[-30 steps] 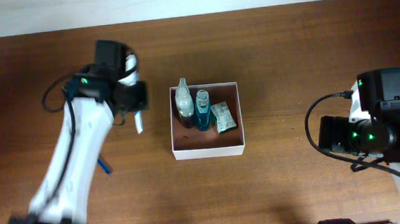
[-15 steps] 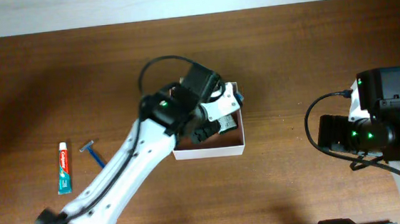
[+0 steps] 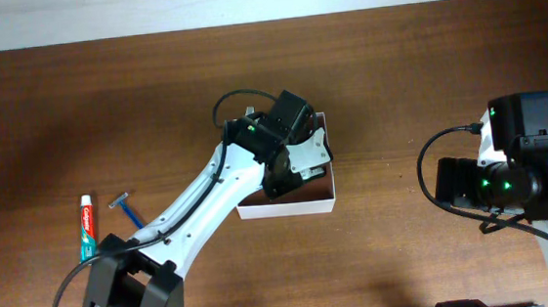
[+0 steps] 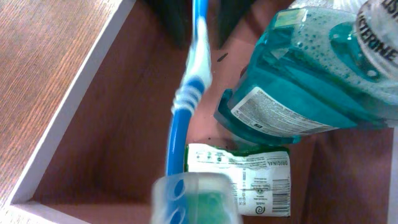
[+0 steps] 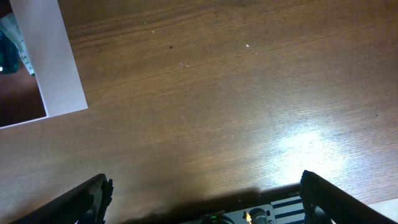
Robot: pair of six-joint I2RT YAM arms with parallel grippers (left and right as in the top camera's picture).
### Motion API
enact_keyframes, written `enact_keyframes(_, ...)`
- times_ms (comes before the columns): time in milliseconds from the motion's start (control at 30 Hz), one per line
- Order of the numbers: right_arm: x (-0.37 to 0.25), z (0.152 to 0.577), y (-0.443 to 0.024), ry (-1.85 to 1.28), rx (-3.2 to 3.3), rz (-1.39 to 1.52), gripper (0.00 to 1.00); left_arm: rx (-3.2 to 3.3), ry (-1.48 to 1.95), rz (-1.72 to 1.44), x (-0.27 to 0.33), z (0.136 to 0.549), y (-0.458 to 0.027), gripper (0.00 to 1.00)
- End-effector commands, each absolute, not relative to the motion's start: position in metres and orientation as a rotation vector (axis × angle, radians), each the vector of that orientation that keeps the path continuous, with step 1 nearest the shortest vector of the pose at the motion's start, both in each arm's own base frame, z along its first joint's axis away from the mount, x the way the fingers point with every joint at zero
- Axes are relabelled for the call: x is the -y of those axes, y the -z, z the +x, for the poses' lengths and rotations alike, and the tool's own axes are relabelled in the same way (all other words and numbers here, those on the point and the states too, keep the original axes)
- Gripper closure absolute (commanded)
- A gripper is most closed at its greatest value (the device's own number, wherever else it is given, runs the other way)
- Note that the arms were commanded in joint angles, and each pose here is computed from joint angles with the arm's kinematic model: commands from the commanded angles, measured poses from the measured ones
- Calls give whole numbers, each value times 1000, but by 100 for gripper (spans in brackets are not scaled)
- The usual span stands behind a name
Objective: Pack container
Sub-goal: 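Carry the toothbrush over the box and drop it inside, then return the left gripper to the blue razor and grasp it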
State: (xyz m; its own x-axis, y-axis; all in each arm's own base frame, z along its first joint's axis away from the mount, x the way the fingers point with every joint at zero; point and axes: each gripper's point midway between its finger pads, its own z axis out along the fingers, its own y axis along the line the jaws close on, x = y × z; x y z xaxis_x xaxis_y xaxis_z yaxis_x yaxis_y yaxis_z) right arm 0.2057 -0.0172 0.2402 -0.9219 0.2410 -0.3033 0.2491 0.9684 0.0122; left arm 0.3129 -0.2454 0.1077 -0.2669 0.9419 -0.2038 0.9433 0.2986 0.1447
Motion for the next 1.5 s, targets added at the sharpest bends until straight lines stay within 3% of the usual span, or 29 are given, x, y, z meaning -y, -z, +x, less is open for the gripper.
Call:
enact_keyframes(0,20,205,-238,53,-2817,373,10,-2354,-45,1735,235,312,-101,40)
enact_keyframes(100,20,205,-238,53,-2817,374,9,-2441,-149,1663,219,312,-102,35)
enact_keyframes(300,21,205,-238,54,-2817,374,9,-2500,-140,1426,209,305,-140,34)
enact_keyframes(433,21,205,-238,59,-2815,374,9,-2449,-152,1194,193,307,-190,24)
enact_keyframes(467,21,206,-238,58,-2814,374,9,-2446,-153,1106,184,309,-204,16)
enact_keyframes(500,21,206,-238,58,-2814,374,9,-2447,-151,1009,174,311,-216,1)
enact_keyframes(733,21,206,-238,58,-2813,374,9,-2546,-156,229,53,334,-250,1)
enact_keyframes(900,21,206,-238,58,-2814,374,9,-2683,-86,-257,-30,330,-205,1)
enact_keyframes(1067,21,206,-238,58,-2814,374,9,-2822,-1,-490,-68,312,-136,1)
enact_keyframes(1267,21,206,-238,58,-2814,374,8,-2940,68,-637,-85,299,-61,1)
enact_keyframes(1467,21,205,-238,58,-2815,374,8,-3021,78,-634,-82,300,-26,1)
